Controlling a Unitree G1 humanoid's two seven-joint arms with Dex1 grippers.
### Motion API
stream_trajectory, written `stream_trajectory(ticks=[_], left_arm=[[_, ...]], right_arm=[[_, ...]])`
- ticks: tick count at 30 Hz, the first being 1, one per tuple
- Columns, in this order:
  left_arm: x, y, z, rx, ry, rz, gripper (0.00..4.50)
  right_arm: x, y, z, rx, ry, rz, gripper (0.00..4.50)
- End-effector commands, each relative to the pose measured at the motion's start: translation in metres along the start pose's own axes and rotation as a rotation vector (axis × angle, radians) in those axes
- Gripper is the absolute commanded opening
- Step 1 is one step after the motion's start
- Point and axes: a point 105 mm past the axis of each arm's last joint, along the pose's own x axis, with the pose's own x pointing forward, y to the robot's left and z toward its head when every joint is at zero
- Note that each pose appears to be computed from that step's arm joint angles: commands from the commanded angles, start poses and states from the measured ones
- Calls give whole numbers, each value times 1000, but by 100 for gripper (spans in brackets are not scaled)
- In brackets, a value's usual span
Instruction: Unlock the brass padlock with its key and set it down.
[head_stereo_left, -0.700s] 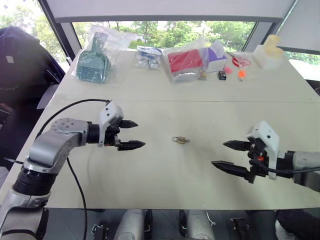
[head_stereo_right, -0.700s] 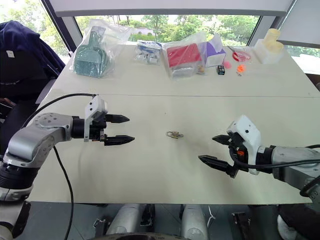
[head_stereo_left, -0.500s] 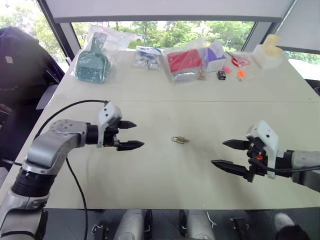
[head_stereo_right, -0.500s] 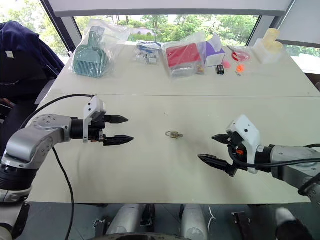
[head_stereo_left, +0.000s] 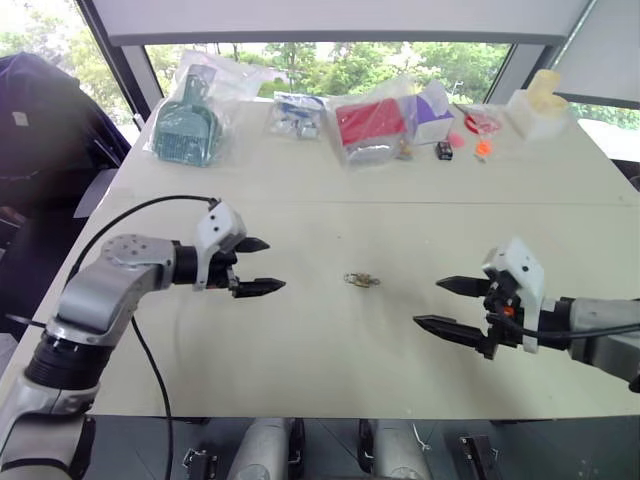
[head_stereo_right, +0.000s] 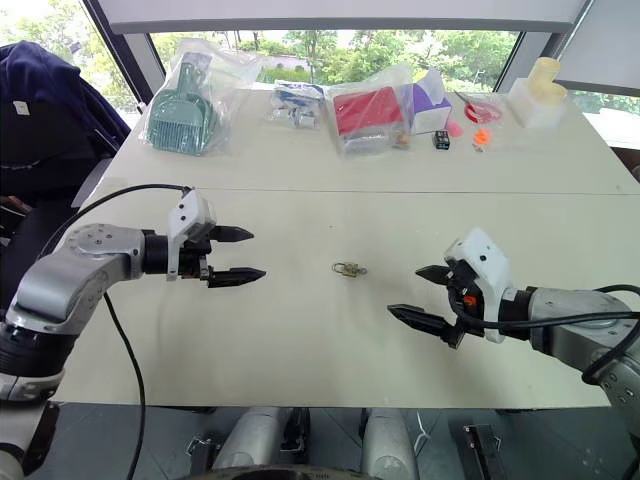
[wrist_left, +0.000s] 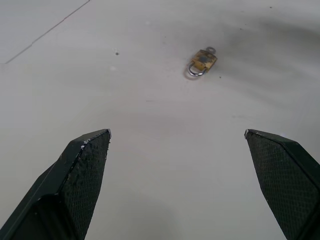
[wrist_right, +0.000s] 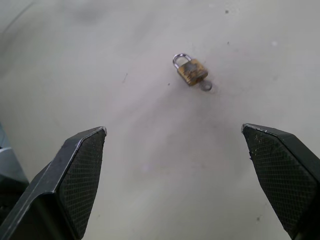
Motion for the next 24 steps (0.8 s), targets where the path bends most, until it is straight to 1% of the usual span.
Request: stream_trajectory(ticks=[1, 3, 6, 9, 10, 12, 14, 16, 19, 24], left_arm=[[10, 5, 17, 91, -6, -72, 445], [24, 5, 23, 154, 37, -177, 445], [54, 6, 32, 290, 115, -325, 445], [87, 13, 32, 439, 261, -379, 445], [97, 13, 37, 453, 286, -392, 445], [118, 10, 53, 445, 280, -416, 445], [136, 4, 62, 465, 286, -438, 445], [150, -2, 62, 492, 306, -454, 445], [166, -12, 57, 470, 323, -474, 445], [181, -24, 43, 454, 367, -498, 445]], right_arm=[[1, 1, 8, -3, -34, -4, 450], [5, 0, 9, 8, -57, -18, 450], [8, -2, 5, 37, -85, -60, 450], [5, -1, -2, 60, -95, -99, 450], [4, 0, -3, 65, -99, -116, 450], [2, 1, -5, 80, -119, -148, 450], [1, 4, -7, 97, -136, -174, 450], [1, 7, -10, 113, -148, -196, 450], [0, 10, -13, 133, -166, -232, 450], [-2, 13, -14, 150, -189, -285, 450]])
